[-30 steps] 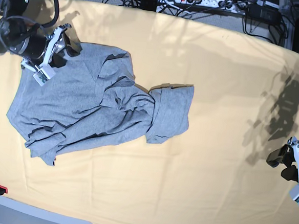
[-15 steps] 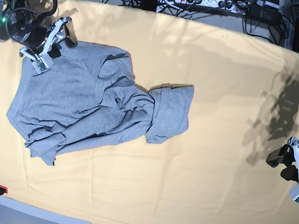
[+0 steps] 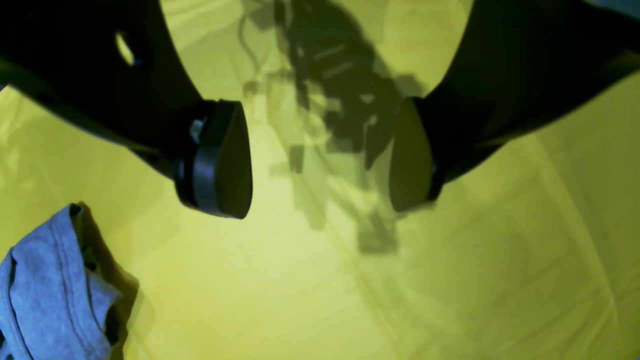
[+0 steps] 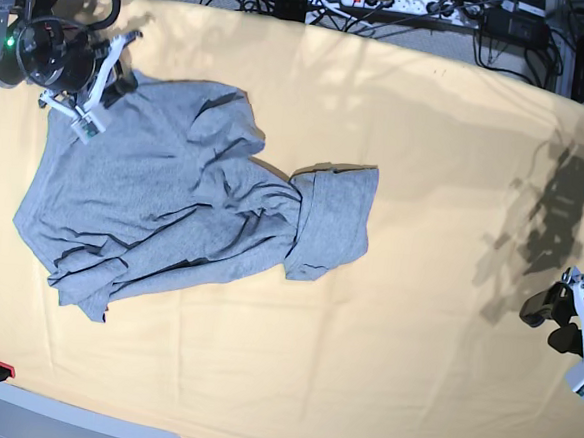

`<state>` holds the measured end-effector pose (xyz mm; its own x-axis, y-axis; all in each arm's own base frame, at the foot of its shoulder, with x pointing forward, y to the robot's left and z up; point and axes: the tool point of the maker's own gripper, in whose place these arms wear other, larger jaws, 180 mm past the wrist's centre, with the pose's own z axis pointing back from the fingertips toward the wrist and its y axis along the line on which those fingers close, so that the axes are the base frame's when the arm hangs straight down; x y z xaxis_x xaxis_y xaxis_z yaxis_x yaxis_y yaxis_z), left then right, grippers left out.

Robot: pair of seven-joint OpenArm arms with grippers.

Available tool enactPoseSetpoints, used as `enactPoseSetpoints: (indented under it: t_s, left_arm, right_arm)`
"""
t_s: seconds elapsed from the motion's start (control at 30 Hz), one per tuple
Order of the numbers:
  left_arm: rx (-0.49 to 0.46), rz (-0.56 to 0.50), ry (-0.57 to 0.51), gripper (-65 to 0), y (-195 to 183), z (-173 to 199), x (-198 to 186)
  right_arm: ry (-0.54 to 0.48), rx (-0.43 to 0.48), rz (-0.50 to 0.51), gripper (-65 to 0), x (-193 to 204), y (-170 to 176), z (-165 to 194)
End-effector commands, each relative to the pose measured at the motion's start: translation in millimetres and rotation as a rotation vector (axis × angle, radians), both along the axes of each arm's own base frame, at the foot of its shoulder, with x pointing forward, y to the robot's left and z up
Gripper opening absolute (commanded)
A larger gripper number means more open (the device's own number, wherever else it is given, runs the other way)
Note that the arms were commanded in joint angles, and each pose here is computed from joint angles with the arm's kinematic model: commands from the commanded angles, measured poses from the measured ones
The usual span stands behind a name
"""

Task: Layout the t-shirt on the table in an organized manner, then fold the t-shirt properly
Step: 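Pull the corner outward with the right gripper and release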

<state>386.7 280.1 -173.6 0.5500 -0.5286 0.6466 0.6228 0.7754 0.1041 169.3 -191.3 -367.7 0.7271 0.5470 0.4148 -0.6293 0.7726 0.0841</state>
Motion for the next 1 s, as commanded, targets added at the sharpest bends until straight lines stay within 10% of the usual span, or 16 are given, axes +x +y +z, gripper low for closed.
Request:
enactPoseSetpoints:
  t_s: [0.0, 0.5, 0.9, 0.97]
  left_arm:
    - [-0.005, 0.002, -0.059, -21.8, 3, 21, 5]
    - [0.015, -0.009, -0.057, -21.8, 6, 21, 3]
    - [0.056, 0.021, -0.056, -21.8, 24, 28, -2]
    - [0.063, 0.025, -0.055, -21.8, 26, 29, -3]
  right_arm:
    - [-0.041, -0.019, 0.031, -65.0, 6, 0, 13]
    - [0.039, -0.383, 0.156, -65.0, -41, -63, 21]
    - [-0.147, -0.737, -0.195, -65.0, -8, -137, 50]
    - [-0.172, -0.784, -0.245, -56.9, -6, -147, 56]
